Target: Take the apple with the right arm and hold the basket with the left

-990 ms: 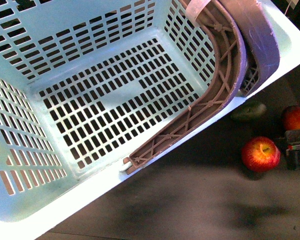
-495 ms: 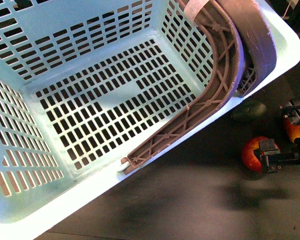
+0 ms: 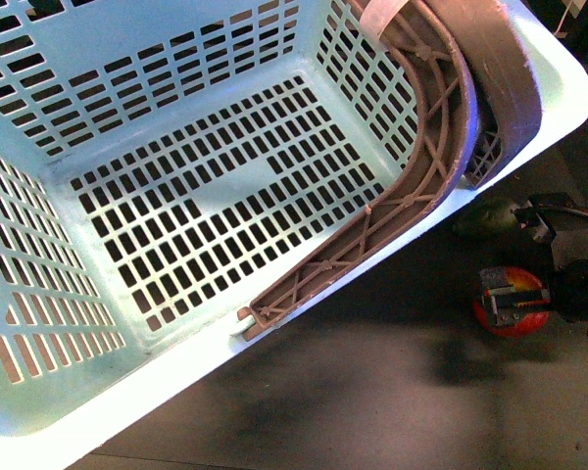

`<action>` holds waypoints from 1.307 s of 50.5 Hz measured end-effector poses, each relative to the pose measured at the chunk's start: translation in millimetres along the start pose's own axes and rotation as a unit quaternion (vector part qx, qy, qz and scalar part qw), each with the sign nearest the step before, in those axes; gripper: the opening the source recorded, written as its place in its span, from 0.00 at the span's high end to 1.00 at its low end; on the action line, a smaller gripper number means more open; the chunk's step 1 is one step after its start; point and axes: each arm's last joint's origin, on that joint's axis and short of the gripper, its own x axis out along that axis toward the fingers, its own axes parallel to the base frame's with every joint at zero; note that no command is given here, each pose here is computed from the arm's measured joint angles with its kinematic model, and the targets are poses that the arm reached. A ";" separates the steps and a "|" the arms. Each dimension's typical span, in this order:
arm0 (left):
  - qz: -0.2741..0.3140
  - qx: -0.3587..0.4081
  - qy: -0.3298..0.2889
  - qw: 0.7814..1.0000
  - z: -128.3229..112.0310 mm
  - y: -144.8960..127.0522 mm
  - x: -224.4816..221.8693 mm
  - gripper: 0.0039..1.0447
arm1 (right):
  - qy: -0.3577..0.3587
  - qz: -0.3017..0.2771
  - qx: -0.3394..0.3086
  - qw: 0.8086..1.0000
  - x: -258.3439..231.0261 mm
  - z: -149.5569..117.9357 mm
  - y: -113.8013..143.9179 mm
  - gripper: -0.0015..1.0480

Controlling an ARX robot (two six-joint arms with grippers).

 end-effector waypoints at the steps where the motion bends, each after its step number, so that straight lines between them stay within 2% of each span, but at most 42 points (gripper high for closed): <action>1: 0.000 0.000 0.000 1.000 0.0 0.0 0.0 0.84 | 0.000 -0.001 0.000 1.000 0.6 0.4 -0.2 0.08; 18: 0.000 0.000 0.000 1.000 0.0 0.0 0.0 0.84 | 0.022 -0.008 -0.007 1.000 17.4 1.9 -2.7 0.08; 25: 0.000 0.000 0.000 1.000 0.0 0.0 0.0 0.84 | 0.027 -0.007 -0.011 1.000 18.6 0.2 -2.0 0.23; 34: 0.000 0.000 0.000 1.000 0.0 0.0 0.0 0.84 | 0.024 -0.017 -0.008 1.000 4.0 -1.0 -5.3 0.24; 51: 0.000 0.000 0.000 1.000 0.0 0.0 0.0 0.84 | -0.134 -0.023 0.052 0.989 -98.4 39.5 -19.4 0.24; 62: 0.000 0.000 0.000 1.000 0.0 0.0 0.0 0.84 | -0.214 -0.031 0.058 0.975 -163.1 62.1 -10.7 0.24; 66: 0.000 0.000 0.000 1.000 0.0 0.0 0.0 0.84 | -0.267 -0.024 0.047 0.962 -198.8 77.8 0.4 0.24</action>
